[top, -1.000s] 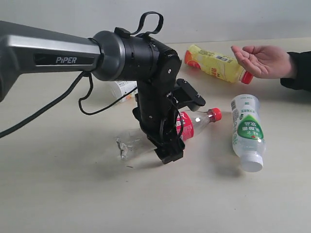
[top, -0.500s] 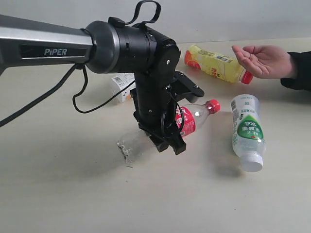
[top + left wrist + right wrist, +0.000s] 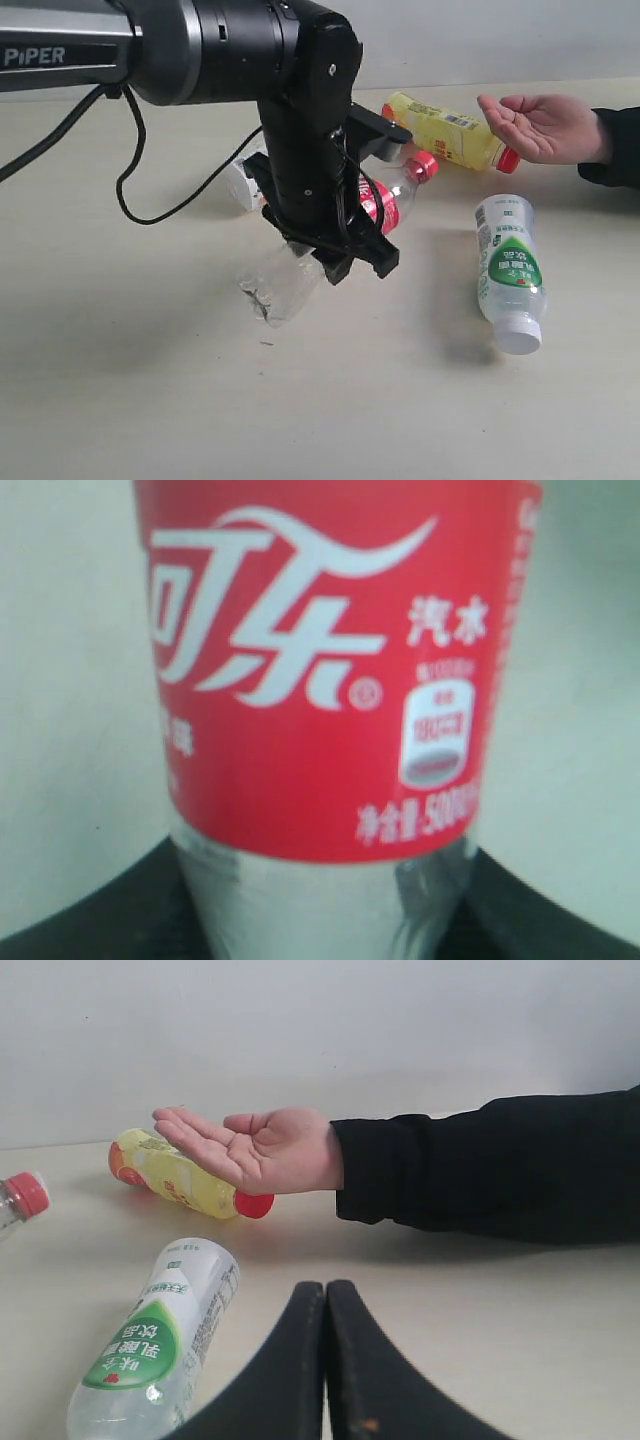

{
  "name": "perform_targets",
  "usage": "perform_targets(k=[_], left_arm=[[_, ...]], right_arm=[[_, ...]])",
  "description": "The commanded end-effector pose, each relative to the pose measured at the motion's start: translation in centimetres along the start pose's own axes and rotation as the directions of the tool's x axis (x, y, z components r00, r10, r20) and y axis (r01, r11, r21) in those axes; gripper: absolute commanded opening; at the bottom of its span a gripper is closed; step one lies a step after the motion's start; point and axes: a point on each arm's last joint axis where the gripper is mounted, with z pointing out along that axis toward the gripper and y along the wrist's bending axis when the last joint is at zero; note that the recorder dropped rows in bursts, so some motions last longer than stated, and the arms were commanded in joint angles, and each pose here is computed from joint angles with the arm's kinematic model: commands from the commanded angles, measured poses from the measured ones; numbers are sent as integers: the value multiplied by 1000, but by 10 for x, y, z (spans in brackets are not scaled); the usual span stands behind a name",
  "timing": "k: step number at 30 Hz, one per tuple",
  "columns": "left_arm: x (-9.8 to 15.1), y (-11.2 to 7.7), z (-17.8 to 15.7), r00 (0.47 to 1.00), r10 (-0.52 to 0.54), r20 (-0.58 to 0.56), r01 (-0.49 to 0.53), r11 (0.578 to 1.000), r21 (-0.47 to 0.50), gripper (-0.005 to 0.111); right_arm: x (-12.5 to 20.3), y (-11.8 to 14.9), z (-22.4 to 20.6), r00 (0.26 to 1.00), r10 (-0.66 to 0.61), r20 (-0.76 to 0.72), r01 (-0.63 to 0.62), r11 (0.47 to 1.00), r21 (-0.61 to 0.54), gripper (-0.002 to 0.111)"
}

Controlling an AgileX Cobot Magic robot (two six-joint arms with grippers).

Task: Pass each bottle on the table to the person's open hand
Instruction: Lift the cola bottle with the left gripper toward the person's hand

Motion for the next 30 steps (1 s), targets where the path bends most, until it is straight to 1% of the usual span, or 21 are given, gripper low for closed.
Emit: perform_targets(k=[1,2,6,8,9,12,16,21,25,28,30], left_arm=[[-3,-6,-18,999,-53,11,53,999,-5,0],[-5,-8,-21,998,-52,24,52,999,-3,0],[-16,-29,-40,995,-41,94,42,999,-5,0],[-23,-42,-58,985,-57,160,64,997,-39,0],[-25,-46,-63,981,-62,181,71,996,-47,0],[-33,-59,-86,962,-63,266,74,997,-33,0],[-40,-65,-107,935,-108,337,112,994,8,0],[-45,-66,-121,906,-151,396,145,988,46,0],[-54,-70,-134,858,-185,480,146,982,119,0],[-61,-78,-144,812,-233,536,127,966,227,0],[-67,-82,-146,794,-269,545,119,948,294,0]], right_arm=[[1,0,0,1000,-3,8,3,1000,-2,0],[1,0,0,1000,-3,8,3,1000,-2,0],[1,0,0,1000,-3,8,3,1000,-2,0],[1,0,0,1000,-3,8,3,1000,-2,0],[1,0,0,1000,-3,8,3,1000,-2,0],[1,0,0,1000,-3,8,3,1000,-2,0],[1,0,0,1000,-3,8,3,1000,-2,0],[1,0,0,1000,-3,8,3,1000,-2,0],[1,0,0,1000,-3,8,3,1000,-2,0],[1,0,0,1000,-3,8,3,1000,-2,0],[1,0,0,1000,-3,8,3,1000,-2,0]])
